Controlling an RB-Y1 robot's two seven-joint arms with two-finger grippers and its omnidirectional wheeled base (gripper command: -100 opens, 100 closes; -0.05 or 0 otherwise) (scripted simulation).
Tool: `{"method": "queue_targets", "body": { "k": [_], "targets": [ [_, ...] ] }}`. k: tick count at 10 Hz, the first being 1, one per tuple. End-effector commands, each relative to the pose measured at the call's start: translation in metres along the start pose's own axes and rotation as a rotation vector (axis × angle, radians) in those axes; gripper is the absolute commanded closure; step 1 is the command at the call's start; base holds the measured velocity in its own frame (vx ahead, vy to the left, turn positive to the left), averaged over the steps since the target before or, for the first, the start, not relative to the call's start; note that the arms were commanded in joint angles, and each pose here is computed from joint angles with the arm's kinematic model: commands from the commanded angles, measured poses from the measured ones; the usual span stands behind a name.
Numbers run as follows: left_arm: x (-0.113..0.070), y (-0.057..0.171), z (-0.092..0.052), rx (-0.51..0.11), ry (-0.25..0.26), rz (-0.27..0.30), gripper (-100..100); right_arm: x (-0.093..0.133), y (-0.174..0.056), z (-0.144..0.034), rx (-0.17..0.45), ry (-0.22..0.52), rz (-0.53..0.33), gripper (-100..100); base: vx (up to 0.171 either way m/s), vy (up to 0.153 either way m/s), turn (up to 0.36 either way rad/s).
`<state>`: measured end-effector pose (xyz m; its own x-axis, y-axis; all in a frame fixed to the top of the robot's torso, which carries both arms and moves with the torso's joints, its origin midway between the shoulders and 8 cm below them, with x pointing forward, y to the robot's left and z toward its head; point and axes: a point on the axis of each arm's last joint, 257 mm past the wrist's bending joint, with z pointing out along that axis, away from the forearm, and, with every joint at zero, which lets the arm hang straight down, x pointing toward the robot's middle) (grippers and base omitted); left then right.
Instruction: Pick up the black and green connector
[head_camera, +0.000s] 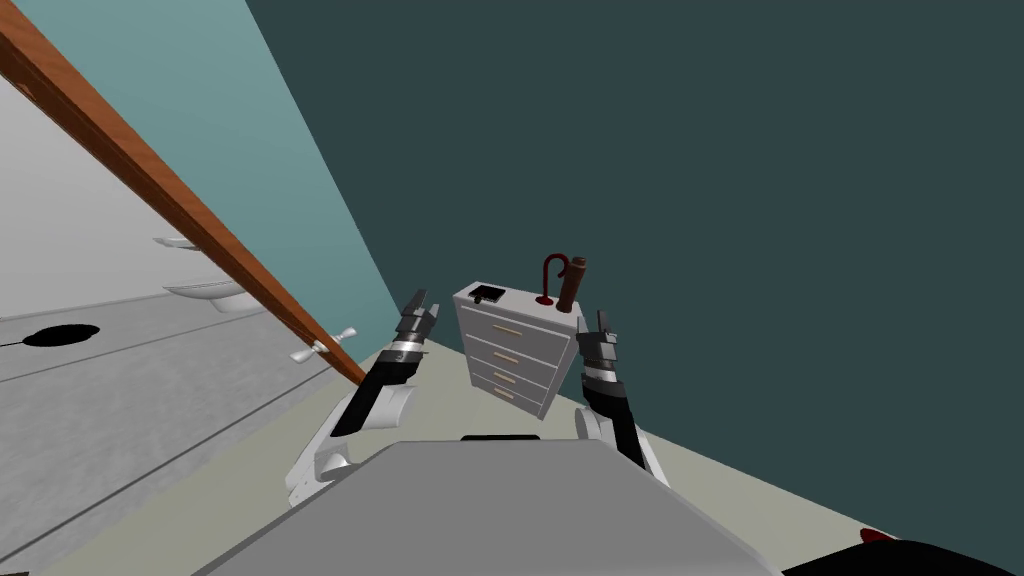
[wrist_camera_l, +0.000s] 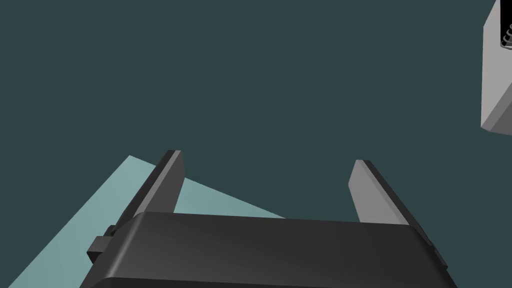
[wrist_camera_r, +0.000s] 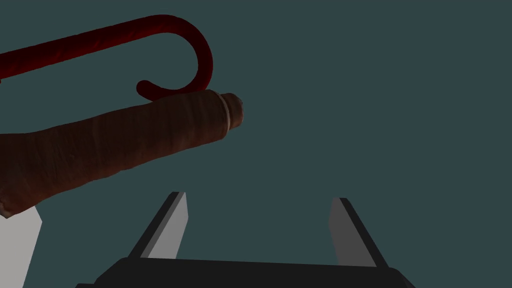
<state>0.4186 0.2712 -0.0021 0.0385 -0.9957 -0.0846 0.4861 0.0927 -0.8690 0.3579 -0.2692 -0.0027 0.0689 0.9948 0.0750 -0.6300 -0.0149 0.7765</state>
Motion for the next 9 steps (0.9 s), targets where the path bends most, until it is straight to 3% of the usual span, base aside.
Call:
{"method": "queue_targets", "body": {
  "k": [1,4,5,7,8,9],
  "targets": [
    [0.003,0.004,0.011,-0.018,0.009,0.001,-100,0.0,0.0,0.0,0.0,0.0,0.0,0,-0.058,0.025,0.096],
    [0.006,0.016,0.02,-0.073,0.015,0.0,-100,0.0,0.0,0.0,0.0,0.0,0.0,0,-0.053,0.025,0.055],
    [0.009,0.014,0.03,-0.072,0.024,-0.003,-100,0.0,0.0,0.0,0.0,0.0,0.0,0,-0.067,0.032,0.077],
    [0.009,0.025,0.029,-0.115,0.023,-0.002,-100,0.0,0.0,0.0,0.0,0.0,0.0,0,-0.038,0.016,0.013],
    [0.013,0.024,0.039,-0.121,0.032,-0.006,-100,0.0,0.0,0.0,0.0,0.0,0.0,0,-0.033,0.009,0.09],
    [0.013,0.032,0.038,-0.149,0.032,-0.005,-100,0.0,0.0,0.0,0.0,0.0,0.0,0,-0.036,0.012,0.041]
  ]
}}
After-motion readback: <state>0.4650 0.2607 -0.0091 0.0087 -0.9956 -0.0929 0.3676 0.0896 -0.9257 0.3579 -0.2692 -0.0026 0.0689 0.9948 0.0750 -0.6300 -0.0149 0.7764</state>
